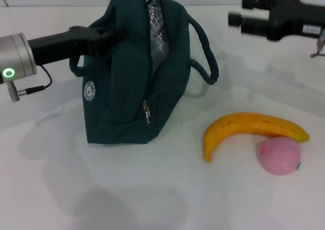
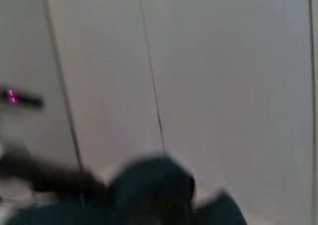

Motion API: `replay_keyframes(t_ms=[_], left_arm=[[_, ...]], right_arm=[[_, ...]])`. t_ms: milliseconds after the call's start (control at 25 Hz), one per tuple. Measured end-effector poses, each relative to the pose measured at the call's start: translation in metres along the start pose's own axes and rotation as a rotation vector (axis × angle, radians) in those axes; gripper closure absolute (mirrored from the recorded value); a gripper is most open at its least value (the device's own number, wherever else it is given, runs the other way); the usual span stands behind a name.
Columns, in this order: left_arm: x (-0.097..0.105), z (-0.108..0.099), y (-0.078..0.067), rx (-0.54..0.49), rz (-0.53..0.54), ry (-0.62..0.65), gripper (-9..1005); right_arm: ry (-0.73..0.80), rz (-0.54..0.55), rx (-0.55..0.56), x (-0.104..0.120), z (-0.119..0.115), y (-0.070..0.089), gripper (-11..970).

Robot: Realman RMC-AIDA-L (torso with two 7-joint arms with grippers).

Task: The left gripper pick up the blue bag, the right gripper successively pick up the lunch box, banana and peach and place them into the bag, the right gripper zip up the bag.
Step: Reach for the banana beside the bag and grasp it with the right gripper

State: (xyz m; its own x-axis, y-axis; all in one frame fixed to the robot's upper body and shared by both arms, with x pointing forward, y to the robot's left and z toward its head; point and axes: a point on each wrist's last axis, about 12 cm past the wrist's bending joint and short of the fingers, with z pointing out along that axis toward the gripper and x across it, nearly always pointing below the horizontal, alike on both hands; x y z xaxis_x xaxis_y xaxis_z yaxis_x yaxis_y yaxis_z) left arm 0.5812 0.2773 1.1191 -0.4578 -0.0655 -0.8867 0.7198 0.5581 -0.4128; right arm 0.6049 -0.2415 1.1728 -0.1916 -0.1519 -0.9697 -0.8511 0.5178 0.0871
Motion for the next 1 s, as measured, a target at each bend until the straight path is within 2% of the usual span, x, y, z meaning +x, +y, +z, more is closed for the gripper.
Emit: replay_keyframes(t_ms=[120,240,440,600,840,1000], left_arm=[[0.000,0.002,0.001,-0.007,0.000,0.001,958],[0.000,0.007,0.001,-0.007,-0.005,0.004,958],[-0.002,0.015,0.001,-0.003,-0.001,0.006,958],[-0.002,0.016,0.002,-0.010,-0.001,0.005,958],[-0.003,0.017,0.002,-0.018,-0.002,-0.001,958],[-0.004,0.018,0.004,-0.031,-0.003,-0.004,958]], right_arm=[[0.150,-0.058,0.033,0.000,0.000,0.007,338],[0.335,-0.066,-0.018,-0.002,0.000,0.016,303],[0.503,-0.057,-0.084,-0.009,0.006,0.022,91],[0.584,-0.080,-0.111,-0.014,0.015,0.025,98],[0.733,-0.104,-0.098,-0.007,0.029,0.028,104],[0.779,-0.136,-0.119,-0.004,0.035,0.033,104]])
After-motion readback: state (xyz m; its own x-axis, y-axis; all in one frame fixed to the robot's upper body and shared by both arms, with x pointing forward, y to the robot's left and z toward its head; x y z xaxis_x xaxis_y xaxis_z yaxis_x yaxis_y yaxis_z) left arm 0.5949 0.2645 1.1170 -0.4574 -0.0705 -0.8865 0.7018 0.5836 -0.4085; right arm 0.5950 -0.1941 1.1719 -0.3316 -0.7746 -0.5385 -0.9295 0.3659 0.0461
